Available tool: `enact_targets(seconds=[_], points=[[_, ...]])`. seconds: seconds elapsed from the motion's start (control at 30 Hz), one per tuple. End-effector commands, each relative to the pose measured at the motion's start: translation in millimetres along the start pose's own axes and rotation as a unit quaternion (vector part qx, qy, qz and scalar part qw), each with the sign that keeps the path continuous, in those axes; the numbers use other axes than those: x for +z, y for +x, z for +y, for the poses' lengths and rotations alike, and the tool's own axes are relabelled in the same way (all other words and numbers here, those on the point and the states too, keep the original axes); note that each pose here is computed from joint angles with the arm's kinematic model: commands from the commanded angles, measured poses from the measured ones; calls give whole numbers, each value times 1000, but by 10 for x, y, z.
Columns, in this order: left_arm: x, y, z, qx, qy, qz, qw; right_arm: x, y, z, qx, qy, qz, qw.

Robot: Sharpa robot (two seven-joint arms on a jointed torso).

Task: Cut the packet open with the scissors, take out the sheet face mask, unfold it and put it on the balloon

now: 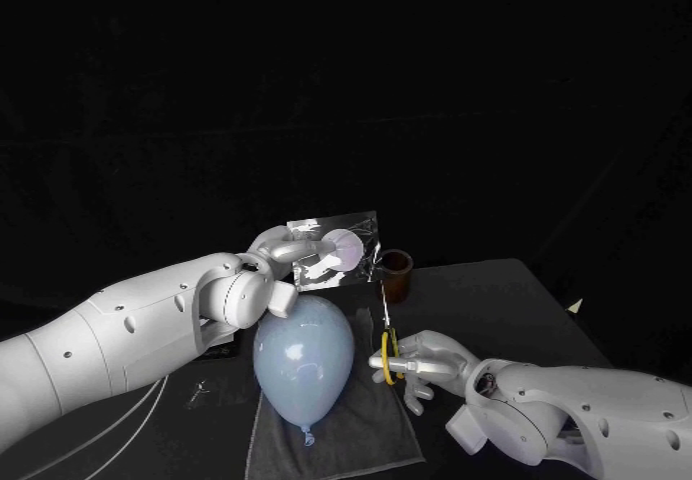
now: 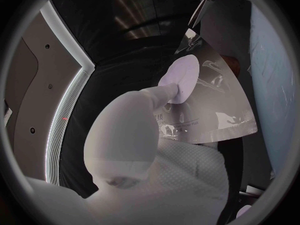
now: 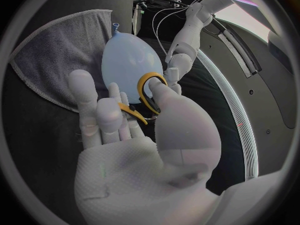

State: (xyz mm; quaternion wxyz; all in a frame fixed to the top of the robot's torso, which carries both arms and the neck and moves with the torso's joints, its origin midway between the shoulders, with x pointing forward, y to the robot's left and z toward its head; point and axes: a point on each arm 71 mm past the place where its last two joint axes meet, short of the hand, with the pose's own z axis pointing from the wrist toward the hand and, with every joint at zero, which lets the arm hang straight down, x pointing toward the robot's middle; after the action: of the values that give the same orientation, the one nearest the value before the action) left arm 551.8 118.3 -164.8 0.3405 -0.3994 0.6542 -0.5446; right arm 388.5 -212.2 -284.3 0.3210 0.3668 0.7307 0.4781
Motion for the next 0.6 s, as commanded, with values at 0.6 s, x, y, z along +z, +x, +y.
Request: enact_targets(seconds=[0.6], points=[[-5,-21,-14,4,7,3,1000,0,30,54,-27,3,39,999]])
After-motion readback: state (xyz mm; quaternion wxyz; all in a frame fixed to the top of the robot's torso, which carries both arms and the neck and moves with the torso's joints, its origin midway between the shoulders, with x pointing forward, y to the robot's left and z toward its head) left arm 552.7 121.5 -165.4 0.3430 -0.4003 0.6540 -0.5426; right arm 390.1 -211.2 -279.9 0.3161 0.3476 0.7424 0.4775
